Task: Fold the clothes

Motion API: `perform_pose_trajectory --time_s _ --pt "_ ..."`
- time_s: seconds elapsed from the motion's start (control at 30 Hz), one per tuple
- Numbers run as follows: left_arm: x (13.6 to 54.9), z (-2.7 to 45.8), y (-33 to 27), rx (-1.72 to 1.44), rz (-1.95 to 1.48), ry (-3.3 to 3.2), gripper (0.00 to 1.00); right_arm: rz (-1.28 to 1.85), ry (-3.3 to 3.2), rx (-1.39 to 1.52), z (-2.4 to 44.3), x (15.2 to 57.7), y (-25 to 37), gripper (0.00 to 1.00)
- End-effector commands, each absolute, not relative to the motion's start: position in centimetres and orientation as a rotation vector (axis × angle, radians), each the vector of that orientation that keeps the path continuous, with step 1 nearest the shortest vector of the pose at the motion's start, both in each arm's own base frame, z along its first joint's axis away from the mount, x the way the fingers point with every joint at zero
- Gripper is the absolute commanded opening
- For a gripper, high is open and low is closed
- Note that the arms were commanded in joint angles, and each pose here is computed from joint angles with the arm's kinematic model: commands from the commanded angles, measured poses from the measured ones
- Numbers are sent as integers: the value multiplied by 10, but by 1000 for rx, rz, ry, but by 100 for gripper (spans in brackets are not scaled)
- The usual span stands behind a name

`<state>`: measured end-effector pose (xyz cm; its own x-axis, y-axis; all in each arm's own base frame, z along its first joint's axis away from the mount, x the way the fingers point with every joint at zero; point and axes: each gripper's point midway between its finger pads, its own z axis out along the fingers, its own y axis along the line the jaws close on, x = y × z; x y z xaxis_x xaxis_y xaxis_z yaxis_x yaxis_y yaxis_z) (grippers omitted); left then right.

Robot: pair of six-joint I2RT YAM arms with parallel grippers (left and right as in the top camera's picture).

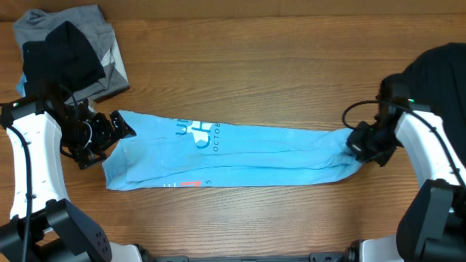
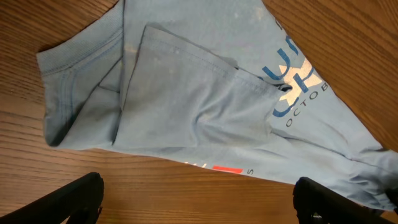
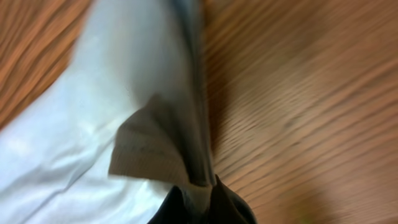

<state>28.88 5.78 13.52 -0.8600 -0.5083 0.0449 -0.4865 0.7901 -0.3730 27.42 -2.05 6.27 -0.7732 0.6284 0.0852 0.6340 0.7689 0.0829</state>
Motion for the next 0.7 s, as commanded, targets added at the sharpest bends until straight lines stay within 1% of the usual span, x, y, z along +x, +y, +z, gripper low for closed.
perform_pose_trajectory --time_s 0.0,0.13,0.4,0.53,0.67 --pt "291 142 55 -770 -586 2904 100 -163 -2989 -976 78 285 -3 4" --pt "291 142 55 -770 -586 2904 100 -181 -3031 -912 86 291 20 4" --pt "291 142 55 -770 -586 2904 100 -319 -3182 -672 121 297 89 4" --pt "291 142 55 -770 -586 2904 100 -443 -3187 -492 126 290 131 4" --pt "291 142 55 -771 -587 2904 100 -497 -3195 -357 128 279 168 4"
